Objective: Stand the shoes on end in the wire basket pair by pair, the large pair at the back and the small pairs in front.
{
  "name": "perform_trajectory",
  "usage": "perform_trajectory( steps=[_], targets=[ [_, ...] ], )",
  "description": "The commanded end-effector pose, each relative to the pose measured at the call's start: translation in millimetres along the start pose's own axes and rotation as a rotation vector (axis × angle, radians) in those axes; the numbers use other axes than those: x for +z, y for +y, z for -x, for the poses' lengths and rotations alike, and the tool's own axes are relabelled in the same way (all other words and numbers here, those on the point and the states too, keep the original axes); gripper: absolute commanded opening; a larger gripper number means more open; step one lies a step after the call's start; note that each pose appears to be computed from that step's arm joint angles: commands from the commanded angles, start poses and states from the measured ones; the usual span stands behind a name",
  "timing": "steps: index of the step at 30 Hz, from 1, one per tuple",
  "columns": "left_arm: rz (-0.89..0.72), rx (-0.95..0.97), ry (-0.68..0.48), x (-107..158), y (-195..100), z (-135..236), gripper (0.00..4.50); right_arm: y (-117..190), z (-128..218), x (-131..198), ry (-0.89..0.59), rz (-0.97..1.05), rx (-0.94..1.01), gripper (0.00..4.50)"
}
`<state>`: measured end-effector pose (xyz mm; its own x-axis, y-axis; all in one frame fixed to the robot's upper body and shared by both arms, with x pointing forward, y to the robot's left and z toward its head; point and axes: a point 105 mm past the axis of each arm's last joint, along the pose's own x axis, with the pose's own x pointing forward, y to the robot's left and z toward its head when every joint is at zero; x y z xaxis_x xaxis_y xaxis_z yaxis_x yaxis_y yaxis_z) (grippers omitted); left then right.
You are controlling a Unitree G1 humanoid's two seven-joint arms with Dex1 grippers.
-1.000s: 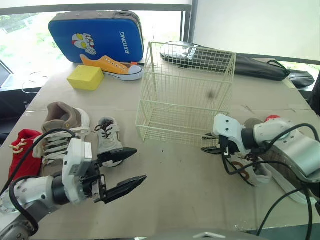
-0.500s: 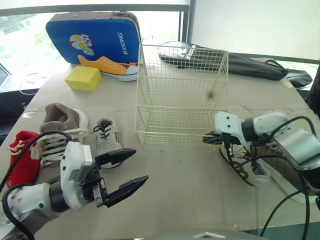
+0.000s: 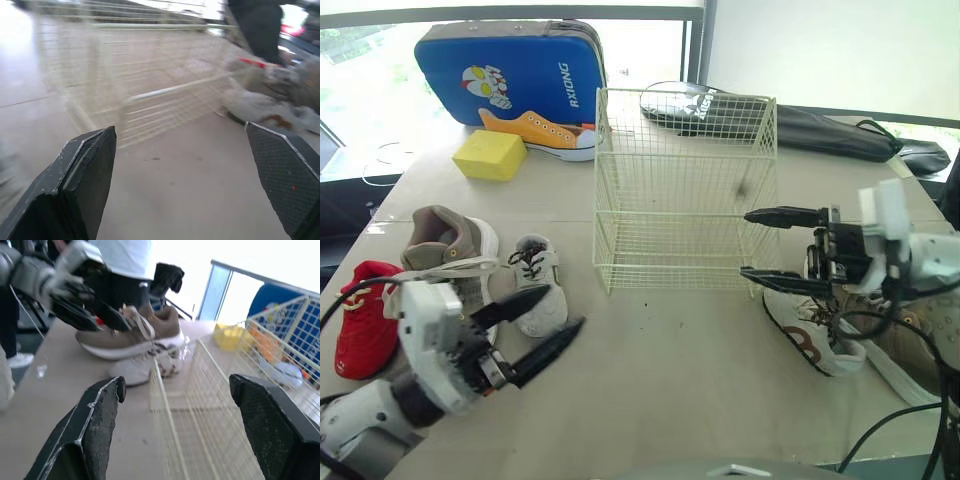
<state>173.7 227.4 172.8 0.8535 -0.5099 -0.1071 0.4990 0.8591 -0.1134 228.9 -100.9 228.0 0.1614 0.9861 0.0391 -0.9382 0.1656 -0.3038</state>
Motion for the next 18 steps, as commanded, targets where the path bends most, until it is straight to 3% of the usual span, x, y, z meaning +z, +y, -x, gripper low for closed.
perform_trajectory(
  steps=[1,3,7,9,13,18],
  targets=[
    [-0.046,0.269,-0.012,9.7,40.5,17.6,4.50,7.8,-13.5,2.4,-0.022,0.043,0.013,3.44],
    [-0.014,0.362,-0.014,13.5,56.2,26.7,4.50,11.5,-19.6,-1.4,-0.024,0.031,0.025,3.44],
    [-0.012,0.527,0.135,4.0,93.2,56.1,4.50,15.1,-28.6,-1.1,-0.051,0.036,0.060,3.44],
    [0.009,0.507,0.206,-1.8,100.0,63.5,4.50,15.4,-31.1,1.6,-0.071,0.048,0.082,3.44],
    [0.030,0.407,0.212,0.0,96.9,61.1,4.50,16.4,-30.7,4.4,-0.083,0.047,0.104,3.44],
    [0.110,-0.146,0.137,21.4,11.6,17.6,4.50,20.0,0.0,-10.5,0.098,-0.010,0.060,3.44]
  ],
)
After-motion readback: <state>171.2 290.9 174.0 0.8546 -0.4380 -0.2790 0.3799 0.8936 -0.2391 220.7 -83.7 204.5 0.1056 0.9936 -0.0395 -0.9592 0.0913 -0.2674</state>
